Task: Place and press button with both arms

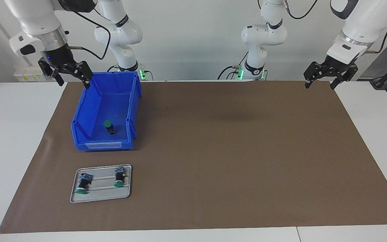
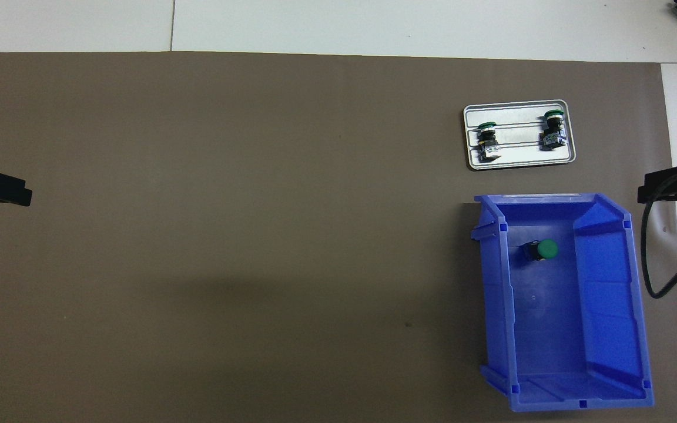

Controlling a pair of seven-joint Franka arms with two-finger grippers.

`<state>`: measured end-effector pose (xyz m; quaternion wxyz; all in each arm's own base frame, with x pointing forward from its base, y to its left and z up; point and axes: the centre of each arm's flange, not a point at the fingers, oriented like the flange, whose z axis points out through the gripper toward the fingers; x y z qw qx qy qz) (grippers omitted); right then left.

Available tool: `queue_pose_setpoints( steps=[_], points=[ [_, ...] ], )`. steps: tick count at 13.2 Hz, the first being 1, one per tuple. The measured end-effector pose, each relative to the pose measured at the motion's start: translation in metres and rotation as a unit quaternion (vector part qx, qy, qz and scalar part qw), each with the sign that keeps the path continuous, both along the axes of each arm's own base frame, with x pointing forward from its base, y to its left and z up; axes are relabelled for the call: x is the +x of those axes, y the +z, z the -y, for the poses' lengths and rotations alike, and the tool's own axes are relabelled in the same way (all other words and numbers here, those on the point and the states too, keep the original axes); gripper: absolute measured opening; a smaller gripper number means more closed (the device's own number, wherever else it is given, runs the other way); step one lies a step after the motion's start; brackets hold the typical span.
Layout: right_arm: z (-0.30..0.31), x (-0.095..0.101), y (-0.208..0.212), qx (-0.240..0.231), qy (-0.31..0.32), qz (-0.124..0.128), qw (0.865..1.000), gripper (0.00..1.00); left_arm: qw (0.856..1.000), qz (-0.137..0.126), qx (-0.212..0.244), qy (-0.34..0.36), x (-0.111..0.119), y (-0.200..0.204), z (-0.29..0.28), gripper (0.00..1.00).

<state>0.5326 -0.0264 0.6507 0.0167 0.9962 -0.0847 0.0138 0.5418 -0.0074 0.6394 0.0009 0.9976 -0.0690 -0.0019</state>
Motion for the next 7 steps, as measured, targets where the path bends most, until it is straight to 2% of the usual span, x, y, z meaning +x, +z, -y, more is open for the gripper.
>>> queue_pose_setpoints(
  steps=[4, 7],
  points=[
    [-0.003, 0.009, -0.017, 0.001, 0.002, -0.019, 1.000, 1.00, 1.000, 0.000, 0.000, 0.000, 0.000, 0.000, 0.000, 1.00],
    [-0.005, 0.008, -0.014, -0.001, 0.046, -0.023, 0.999, 1.00, 1.000, 0.000, 0.000, 0.000, 0.000, 0.000, 0.000, 1.00]
  ],
)
